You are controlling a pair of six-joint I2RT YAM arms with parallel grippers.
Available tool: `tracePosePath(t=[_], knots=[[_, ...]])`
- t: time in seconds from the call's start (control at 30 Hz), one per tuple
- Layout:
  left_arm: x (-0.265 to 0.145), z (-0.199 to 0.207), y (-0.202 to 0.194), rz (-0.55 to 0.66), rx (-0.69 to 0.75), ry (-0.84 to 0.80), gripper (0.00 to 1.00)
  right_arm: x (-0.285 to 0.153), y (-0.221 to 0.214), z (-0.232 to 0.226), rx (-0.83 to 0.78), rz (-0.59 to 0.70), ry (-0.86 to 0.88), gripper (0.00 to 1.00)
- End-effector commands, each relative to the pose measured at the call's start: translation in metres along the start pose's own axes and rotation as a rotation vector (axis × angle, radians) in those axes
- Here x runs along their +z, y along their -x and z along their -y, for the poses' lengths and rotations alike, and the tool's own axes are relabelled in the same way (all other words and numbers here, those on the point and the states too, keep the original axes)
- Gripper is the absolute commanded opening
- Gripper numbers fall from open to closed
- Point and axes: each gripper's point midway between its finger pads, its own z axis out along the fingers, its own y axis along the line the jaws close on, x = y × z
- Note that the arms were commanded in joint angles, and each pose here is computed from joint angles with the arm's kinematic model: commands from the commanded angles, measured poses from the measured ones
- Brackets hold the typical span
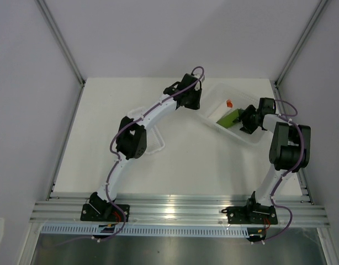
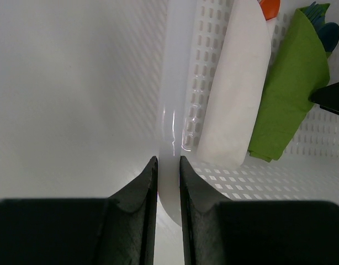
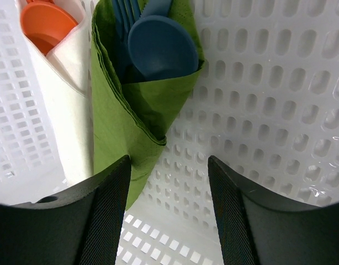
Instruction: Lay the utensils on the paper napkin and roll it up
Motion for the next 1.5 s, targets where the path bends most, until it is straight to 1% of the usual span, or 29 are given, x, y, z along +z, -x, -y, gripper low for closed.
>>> tracePosePath(t=[0.0,0.2,0.33,0.5,0.63,0.7,0.73,0.83,1.07,1.17,1.2,1.23,1.3,1.33,1.43,1.47], knots=[[-0.012,0.007,0.011,0.023,0.021,-0.038,0.01,0.011,-0.001,-0.006,0.005,-0.003,0.022,0.61],[-0.012,0.009,0.011,0.023,0.045,-0.057,0.01,0.003,0.008,-0.029,-0.035,0.042,0.103,0.61],[-0.012,0.011,0.011,0.02,0.05,-0.067,0.01,0.004,0.012,-0.03,-0.032,0.053,0.098,0.62],[-0.012,0.011,0.011,0.021,0.053,-0.07,0.01,0.009,0.006,-0.032,-0.033,0.038,0.101,0.62],[-0.014,0.011,0.013,0.024,0.053,-0.066,0.01,-0.003,0.01,-0.032,-0.058,0.058,0.071,0.61],[-0.015,0.011,0.014,0.028,0.051,-0.062,0.01,-0.014,0.021,-0.034,-0.073,0.101,0.045,0.62],[-0.015,0.01,0.013,0.026,0.049,-0.057,0.01,-0.018,0.02,-0.032,-0.085,0.102,0.027,0.62],[-0.016,0.01,0.016,0.031,0.047,-0.056,0.01,-0.028,0.026,-0.036,-0.114,0.123,0.025,0.62],[-0.016,0.012,0.015,0.031,0.053,-0.063,0.01,-0.039,0.037,-0.051,-0.182,0.129,0.057,0.62],[-0.016,0.012,0.014,0.028,0.055,-0.068,0.01,-0.046,0.043,-0.052,-0.181,0.143,0.031,0.62],[-0.016,0.012,0.015,0.028,0.054,-0.067,0.01,-0.047,0.041,-0.047,-0.175,0.129,0.004,0.62],[-0.016,0.012,0.016,0.031,0.057,-0.07,0.04,-0.051,0.047,-0.046,-0.172,0.149,-0.022,0.62],[-0.017,0.011,0.016,0.032,0.062,-0.065,0.07,-0.056,0.045,-0.038,-0.176,0.13,-0.077,0.62],[-0.018,0.011,0.017,0.036,0.068,-0.064,0.14,-0.059,0.049,-0.039,-0.185,0.139,-0.086,0.62],[-0.019,0.013,0.019,0.039,0.08,-0.071,0.27,-0.078,0.061,-0.056,-0.237,0.202,-0.034,0.63],[-0.021,0.013,0.021,0.045,0.083,-0.074,0.38,-0.084,0.064,-0.061,-0.253,0.224,-0.019,0.64]])
